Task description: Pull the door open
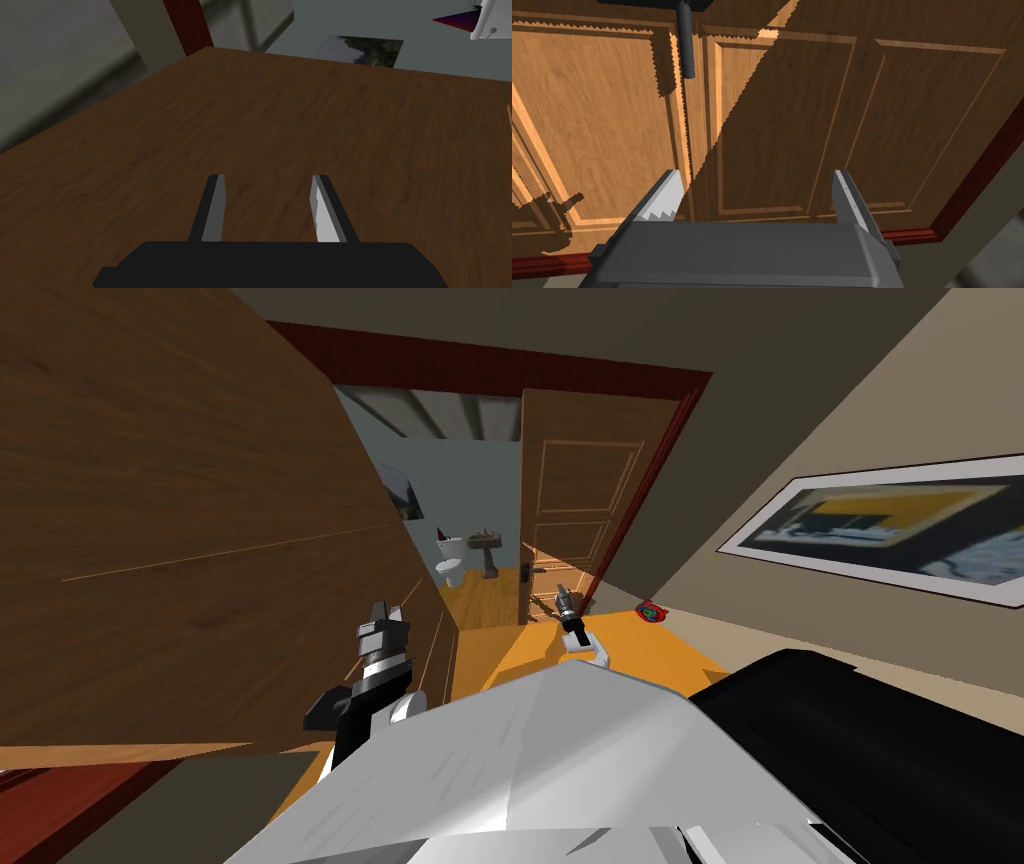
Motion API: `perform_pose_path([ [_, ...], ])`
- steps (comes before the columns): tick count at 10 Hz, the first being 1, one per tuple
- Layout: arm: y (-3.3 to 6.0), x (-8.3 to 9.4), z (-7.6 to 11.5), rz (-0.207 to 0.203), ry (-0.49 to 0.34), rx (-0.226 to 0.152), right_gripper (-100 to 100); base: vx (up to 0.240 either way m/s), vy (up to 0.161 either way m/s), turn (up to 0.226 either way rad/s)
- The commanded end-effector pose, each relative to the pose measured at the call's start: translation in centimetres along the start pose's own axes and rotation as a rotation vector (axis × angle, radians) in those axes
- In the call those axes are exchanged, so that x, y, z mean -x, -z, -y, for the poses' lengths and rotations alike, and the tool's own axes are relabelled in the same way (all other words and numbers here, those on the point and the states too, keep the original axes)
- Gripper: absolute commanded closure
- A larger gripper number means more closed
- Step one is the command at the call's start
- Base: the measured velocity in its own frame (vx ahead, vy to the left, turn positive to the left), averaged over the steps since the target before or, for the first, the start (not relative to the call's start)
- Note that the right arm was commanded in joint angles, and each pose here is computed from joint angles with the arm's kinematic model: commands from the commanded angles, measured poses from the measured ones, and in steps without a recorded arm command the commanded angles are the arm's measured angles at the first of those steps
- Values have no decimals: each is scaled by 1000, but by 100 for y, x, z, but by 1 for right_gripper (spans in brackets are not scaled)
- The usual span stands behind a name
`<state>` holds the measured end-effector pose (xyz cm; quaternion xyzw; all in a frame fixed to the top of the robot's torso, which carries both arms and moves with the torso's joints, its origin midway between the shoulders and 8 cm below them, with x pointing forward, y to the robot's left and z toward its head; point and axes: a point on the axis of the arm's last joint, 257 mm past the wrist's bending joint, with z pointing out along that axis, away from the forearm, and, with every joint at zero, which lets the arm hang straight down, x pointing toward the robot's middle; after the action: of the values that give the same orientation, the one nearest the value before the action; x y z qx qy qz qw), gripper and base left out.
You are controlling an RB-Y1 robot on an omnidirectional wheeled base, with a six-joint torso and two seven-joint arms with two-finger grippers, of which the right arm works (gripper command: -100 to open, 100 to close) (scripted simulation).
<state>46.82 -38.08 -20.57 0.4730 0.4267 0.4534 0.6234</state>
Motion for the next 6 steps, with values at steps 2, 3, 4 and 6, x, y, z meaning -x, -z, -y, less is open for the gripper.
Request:
perform_pose_path([
  [2,-43,45,166,8,-13,-35,-100,125,-25,85],
  [3,-52,54,219,10,-18,-46,-100,97,-34,75],
  [4,-65,68,316,15,-26,-66,-100,124,-40,124],
  [6,-84,87,498,25,-45,-104,-100,175,-65,144],
])
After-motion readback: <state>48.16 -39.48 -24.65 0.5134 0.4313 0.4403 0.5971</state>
